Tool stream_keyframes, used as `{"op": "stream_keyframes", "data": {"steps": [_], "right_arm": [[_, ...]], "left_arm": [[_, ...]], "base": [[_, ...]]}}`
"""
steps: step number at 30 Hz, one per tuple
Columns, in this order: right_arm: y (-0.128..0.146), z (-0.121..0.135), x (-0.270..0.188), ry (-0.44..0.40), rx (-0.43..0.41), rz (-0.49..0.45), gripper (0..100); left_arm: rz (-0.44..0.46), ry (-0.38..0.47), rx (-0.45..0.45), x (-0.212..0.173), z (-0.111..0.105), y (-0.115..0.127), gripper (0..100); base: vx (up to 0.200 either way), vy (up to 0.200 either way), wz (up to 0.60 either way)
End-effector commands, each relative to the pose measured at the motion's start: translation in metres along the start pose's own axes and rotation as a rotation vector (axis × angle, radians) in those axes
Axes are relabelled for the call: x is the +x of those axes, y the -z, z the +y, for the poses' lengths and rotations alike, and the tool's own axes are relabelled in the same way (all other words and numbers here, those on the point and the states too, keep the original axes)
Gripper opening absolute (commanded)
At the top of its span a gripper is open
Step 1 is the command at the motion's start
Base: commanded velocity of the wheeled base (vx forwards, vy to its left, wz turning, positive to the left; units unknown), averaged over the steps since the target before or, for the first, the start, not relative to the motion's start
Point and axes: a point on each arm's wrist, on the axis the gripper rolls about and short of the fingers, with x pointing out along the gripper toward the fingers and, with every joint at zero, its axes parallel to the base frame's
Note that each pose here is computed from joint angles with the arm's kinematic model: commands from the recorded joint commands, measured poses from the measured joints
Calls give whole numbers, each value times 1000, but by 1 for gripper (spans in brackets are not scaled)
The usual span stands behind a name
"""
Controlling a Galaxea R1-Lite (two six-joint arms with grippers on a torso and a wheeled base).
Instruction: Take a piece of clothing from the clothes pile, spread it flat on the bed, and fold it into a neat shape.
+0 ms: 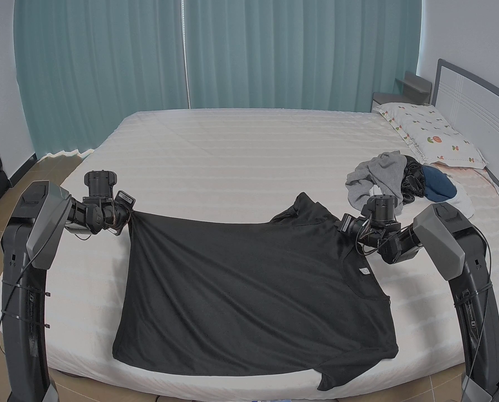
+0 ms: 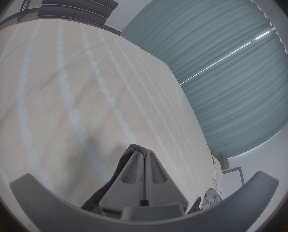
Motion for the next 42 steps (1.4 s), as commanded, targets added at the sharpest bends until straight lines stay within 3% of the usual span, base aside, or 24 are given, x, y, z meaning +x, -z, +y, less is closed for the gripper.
{"op": "stream_keyframes", "data": {"steps": [1, 11, 15, 28, 29, 30, 37, 42], "right_arm": [[-13, 0, 1, 12, -4, -55, 0], [-40, 1, 5, 57, -9, -191, 0], [-42, -1, 11, 76, -10, -237, 0], [-23, -9, 23, 103, -9, -219, 0], [-22, -10, 23, 104, -8, -217, 100], [-21, -11, 23, 105, -8, -215, 100], [-12, -13, 25, 111, -3, -203, 100], [-25, -14, 15, 144, 27, -232, 100]], "left_arm": [[-3, 4, 0, 0, -1, -1, 0], [-18, 28, 0, 3, -2, -1, 0], [-46, 73, 5, 8, -1, 0, 0], [-18, 68, 15, 22, 7, 13, 0], [-16, 70, 15, 22, 7, 13, 0], [-17, 71, 13, 22, 6, 12, 100], [-9, 62, 14, 23, 10, 14, 100], [-9, 49, 6, 19, 12, 12, 100]], "base": [[0, 0, 0], [0, 0, 0], [0, 0, 0], [0, 0, 0], [0, 0, 0], [0, 0, 0], [0, 0, 0], [0, 0, 0]]}}
